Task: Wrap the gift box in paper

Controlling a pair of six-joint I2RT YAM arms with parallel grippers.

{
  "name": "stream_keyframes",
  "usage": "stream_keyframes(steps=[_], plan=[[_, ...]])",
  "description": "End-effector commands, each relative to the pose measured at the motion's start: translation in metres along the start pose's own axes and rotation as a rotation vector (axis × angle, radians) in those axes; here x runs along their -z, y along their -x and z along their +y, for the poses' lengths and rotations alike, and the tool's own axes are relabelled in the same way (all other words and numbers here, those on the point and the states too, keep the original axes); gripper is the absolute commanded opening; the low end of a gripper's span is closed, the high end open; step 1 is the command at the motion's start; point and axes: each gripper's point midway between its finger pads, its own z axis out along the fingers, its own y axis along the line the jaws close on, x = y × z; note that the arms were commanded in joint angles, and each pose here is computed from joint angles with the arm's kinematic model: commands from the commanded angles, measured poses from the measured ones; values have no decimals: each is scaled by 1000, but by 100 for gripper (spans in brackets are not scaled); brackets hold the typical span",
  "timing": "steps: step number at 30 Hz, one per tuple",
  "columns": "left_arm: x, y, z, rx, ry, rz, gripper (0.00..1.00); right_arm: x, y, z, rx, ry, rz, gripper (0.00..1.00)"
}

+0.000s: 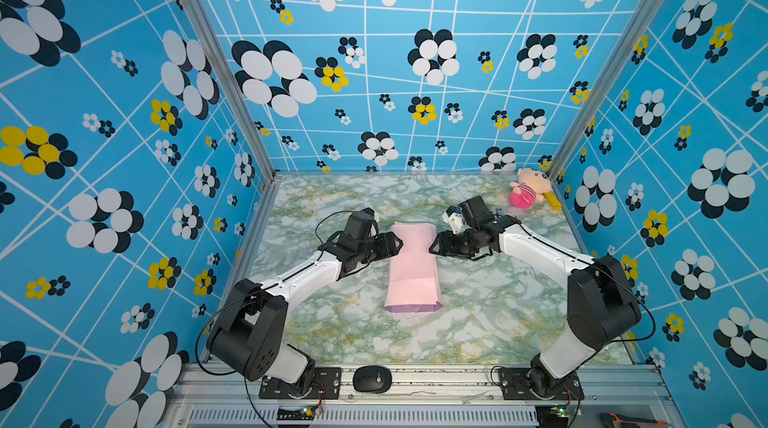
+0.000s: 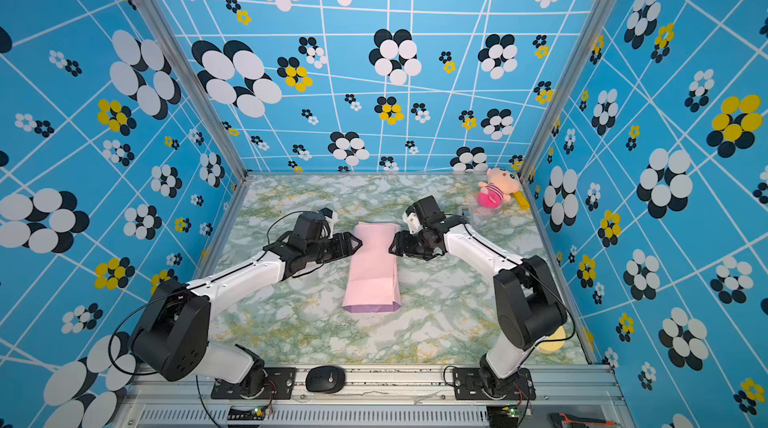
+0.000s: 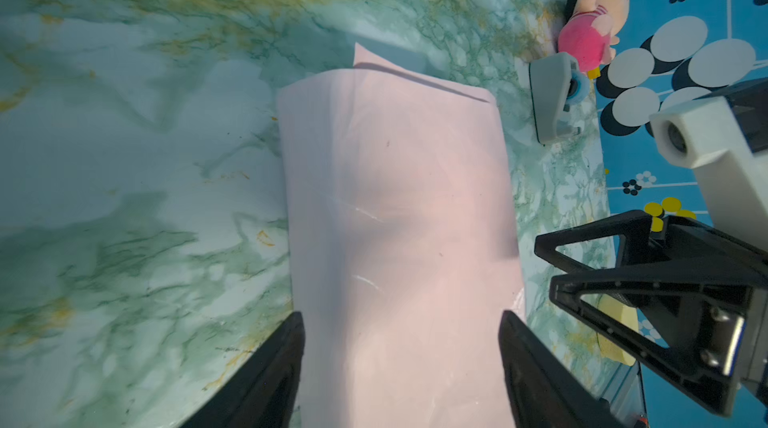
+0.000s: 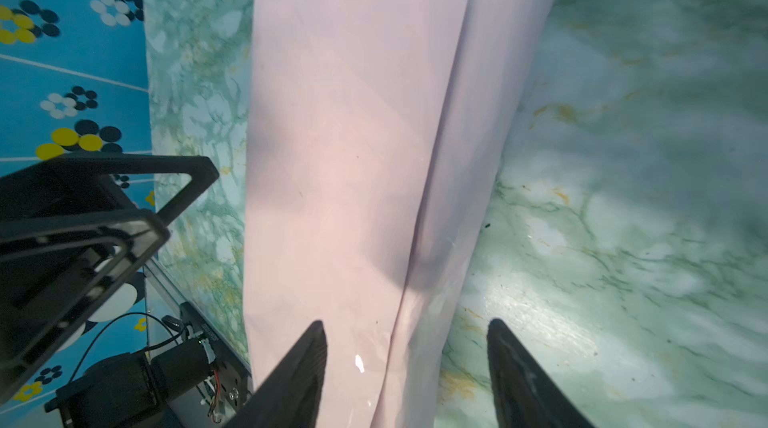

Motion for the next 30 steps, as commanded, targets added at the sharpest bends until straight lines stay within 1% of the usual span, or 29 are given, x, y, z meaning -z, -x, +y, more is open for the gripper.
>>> stream_keyframes(steps=[1, 4, 9, 12, 20, 24, 27, 30], plan=[[-11, -32, 21, 58, 34, 106, 74, -13, -9, 16, -15, 33, 80, 63], [-18, -34, 15, 65, 9, 110, 73, -21, -8, 15, -39, 34, 87, 64], [-26, -35, -3, 37, -24, 117, 72, -25, -1, 15, -64, 32, 82, 63], [-29, -32, -7, 41, -29, 112, 72, -26, 3, 14, -77, 22, 74, 62], [-38, -16, -15, 31, -37, 85, 72, -26, 32, 17, -86, 54, 27, 62], [-46, -5, -17, 12, -26, 75, 72, -25, 50, 8, -88, 42, 11, 62], [-38, 7, -13, -41, 28, 40, 75, -11, 61, -5, -80, -9, -17, 63], [-16, 22, -16, -168, 77, -21, 78, 15, 66, -14, -69, -33, -80, 63]])
